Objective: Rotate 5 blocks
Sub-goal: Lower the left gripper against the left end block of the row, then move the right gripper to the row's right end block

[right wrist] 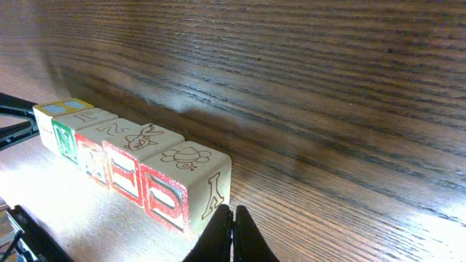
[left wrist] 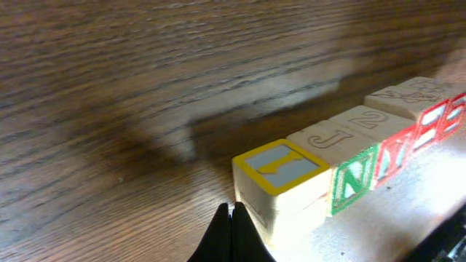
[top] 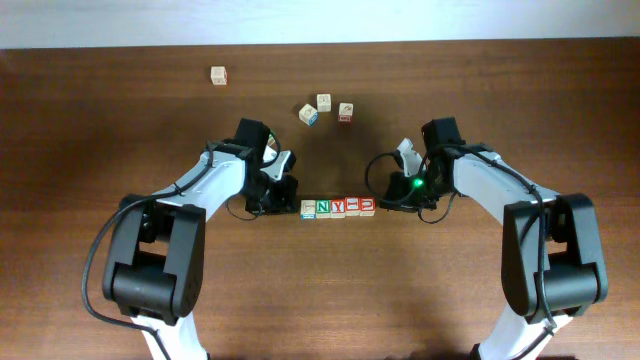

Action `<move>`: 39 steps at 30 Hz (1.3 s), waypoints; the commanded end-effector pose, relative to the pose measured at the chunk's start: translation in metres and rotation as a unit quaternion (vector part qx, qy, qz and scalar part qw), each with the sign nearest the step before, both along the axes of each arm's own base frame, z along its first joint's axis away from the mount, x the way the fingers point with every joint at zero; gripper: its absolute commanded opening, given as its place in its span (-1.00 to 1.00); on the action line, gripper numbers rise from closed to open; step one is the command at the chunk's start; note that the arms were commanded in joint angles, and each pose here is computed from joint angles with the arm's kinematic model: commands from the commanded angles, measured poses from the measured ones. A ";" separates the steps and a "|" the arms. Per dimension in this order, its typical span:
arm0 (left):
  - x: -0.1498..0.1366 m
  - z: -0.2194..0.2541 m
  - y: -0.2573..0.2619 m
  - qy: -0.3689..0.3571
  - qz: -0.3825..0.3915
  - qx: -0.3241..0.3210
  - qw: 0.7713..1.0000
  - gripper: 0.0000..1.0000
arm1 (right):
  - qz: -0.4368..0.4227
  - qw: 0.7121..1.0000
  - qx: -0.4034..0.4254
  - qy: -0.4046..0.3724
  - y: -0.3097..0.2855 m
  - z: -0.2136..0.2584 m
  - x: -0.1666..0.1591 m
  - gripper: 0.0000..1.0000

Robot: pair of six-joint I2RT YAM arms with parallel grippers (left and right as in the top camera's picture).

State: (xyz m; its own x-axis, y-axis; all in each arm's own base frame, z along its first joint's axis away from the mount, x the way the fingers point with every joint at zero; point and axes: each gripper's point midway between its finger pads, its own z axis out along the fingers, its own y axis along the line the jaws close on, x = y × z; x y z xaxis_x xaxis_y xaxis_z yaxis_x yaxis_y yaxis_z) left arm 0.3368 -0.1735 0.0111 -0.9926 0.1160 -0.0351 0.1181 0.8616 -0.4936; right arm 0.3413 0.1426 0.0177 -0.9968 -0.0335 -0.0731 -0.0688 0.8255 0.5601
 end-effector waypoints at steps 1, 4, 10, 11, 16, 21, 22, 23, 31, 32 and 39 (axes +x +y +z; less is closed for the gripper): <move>0.005 0.006 -0.002 0.005 0.011 -0.034 0.999 -1.00 | 0.003 1.000 0.002 0.002 -0.001 -0.002 -0.002 -0.91; 0.006 0.014 -0.005 0.005 0.004 -0.071 0.997 -1.00 | 0.003 1.000 0.002 0.001 -0.001 -0.002 -0.002 -0.90; 0.005 0.016 -0.007 0.008 0.003 -0.080 0.997 -1.00 | 0.003 1.000 0.002 0.002 -0.001 -0.002 -0.002 -0.91; 0.004 0.015 -0.007 0.008 0.004 -0.078 0.997 -1.00 | 0.003 1.000 0.002 0.002 -0.001 -0.002 -0.002 -0.90; 0.004 0.011 -0.002 0.008 0.006 -0.061 0.998 -1.00 | 0.003 1.000 0.002 0.001 -0.001 -0.002 -0.002 -0.90; 0.005 0.009 0.001 0.009 0.011 -0.048 0.999 -1.00 | 0.003 1.000 0.002 0.002 -0.001 -0.002 -0.002 -0.90; 0.004 0.009 0.000 0.009 0.010 -0.047 0.999 -1.00 | 0.003 1.000 0.002 0.002 -0.001 -0.002 -0.002 -0.91; 0.004 0.009 -0.001 0.009 0.008 -0.048 0.999 -1.00 | 0.003 1.000 0.002 0.002 -0.001 -0.002 -0.002 -0.91; 0.001 0.006 -0.008 0.010 0.006 -0.035 0.999 -1.00 | 0.002 1.000 0.002 0.002 -0.001 -0.002 -0.002 -0.90; 0.001 0.006 -0.008 0.010 0.006 -0.036 0.999 -1.00 | 0.002 1.000 0.002 0.003 -0.001 -0.002 -0.002 -0.90; 0.002 0.007 -0.008 0.008 0.006 -0.036 0.999 -1.00 | 0.001 1.000 0.001 0.015 -0.002 -0.002 -0.008 -0.92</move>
State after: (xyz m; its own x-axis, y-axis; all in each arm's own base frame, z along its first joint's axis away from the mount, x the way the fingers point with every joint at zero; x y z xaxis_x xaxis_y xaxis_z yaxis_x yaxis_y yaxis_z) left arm 0.3350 -0.1812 0.0182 -0.9938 0.1086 -0.0220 0.1022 0.8214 -0.5611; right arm 0.3374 0.1420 0.0171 -0.9979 -0.0333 -0.0548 -0.0583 0.8269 0.5593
